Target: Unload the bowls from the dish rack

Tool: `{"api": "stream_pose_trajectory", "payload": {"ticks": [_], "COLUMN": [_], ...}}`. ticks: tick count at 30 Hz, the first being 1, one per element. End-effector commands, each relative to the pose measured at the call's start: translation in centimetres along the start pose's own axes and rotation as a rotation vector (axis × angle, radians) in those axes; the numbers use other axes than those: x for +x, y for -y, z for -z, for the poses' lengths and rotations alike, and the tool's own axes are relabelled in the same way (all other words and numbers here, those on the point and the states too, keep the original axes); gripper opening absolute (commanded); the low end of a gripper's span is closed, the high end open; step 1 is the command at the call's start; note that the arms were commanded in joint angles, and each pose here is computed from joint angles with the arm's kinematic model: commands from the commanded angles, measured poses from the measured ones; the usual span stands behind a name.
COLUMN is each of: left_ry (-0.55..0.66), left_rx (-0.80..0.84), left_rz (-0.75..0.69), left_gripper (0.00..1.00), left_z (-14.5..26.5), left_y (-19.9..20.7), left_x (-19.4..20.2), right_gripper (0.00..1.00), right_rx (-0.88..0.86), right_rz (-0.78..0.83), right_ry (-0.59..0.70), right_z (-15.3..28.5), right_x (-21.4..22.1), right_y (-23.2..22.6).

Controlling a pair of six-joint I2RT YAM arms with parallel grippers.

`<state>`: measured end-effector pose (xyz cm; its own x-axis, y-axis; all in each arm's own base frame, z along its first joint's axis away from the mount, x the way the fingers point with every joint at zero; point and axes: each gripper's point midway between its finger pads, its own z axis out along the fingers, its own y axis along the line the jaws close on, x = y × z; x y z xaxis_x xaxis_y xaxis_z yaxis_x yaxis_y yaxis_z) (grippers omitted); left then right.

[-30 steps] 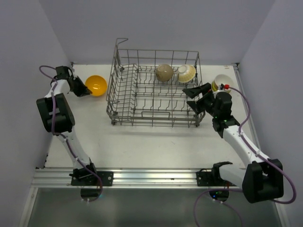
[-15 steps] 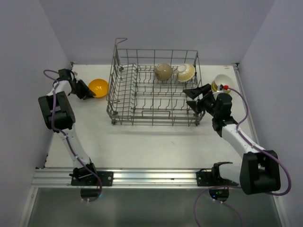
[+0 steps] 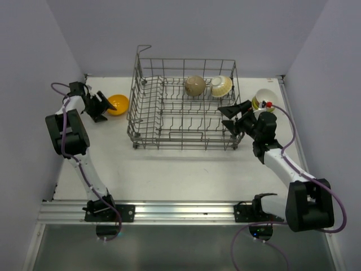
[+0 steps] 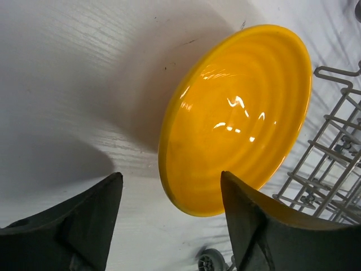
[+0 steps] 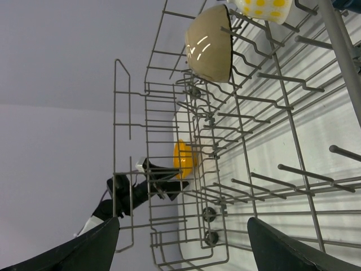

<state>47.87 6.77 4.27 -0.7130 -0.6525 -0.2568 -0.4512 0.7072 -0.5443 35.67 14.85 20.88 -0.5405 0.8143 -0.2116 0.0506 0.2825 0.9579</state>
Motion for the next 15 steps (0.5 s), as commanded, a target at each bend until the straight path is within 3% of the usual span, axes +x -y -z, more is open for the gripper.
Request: {"api": "stream_pose_trajectory", "payload": {"ticks": [1, 5, 9, 13, 14, 15], "left_ry": [0.164, 0.287, 0.422, 0.539, 0.625, 0.624], "left_rx": [0.032, 0.050, 0.133, 0.256, 0.277, 0.259], "left_rz": [-0.089, -0.142, -0.203, -0.292, -0.344, -0.375], "left_gripper": [0.78, 0.95, 0.99, 1.00, 1.00, 1.00], "left_z": [5.0, 9.4, 15.2, 19.7, 22.1, 21.2], "left_y": [3.6, 6.2, 9.9, 13.6, 15.3, 15.0], "left_x": [-4.0, -5.8, -6.3, -4.1, -3.8, -2.4], "right_gripper": [0.99, 0.98, 0.99, 0.99, 0.99, 0.99], "right_rx": [0.020, 0.028, 0.017, 0.016, 0.025, 0.027], "right_rz": [-0.017, -0.002, 0.021, 0.084, 0.112, 0.117], "right_ry": [-0.036, -0.023, -0.021, 0.009, 0.024, 0.025], "right_z": [0.5, 0.9, 1.3, 1.9, 2.1, 2.2], "right_x": [0.6, 0.3, 0.2, -0.5, -0.9, -1.1], "right_y": [-0.3, -0.8, -1.8, -3.2, -3.8, -4.1]}}
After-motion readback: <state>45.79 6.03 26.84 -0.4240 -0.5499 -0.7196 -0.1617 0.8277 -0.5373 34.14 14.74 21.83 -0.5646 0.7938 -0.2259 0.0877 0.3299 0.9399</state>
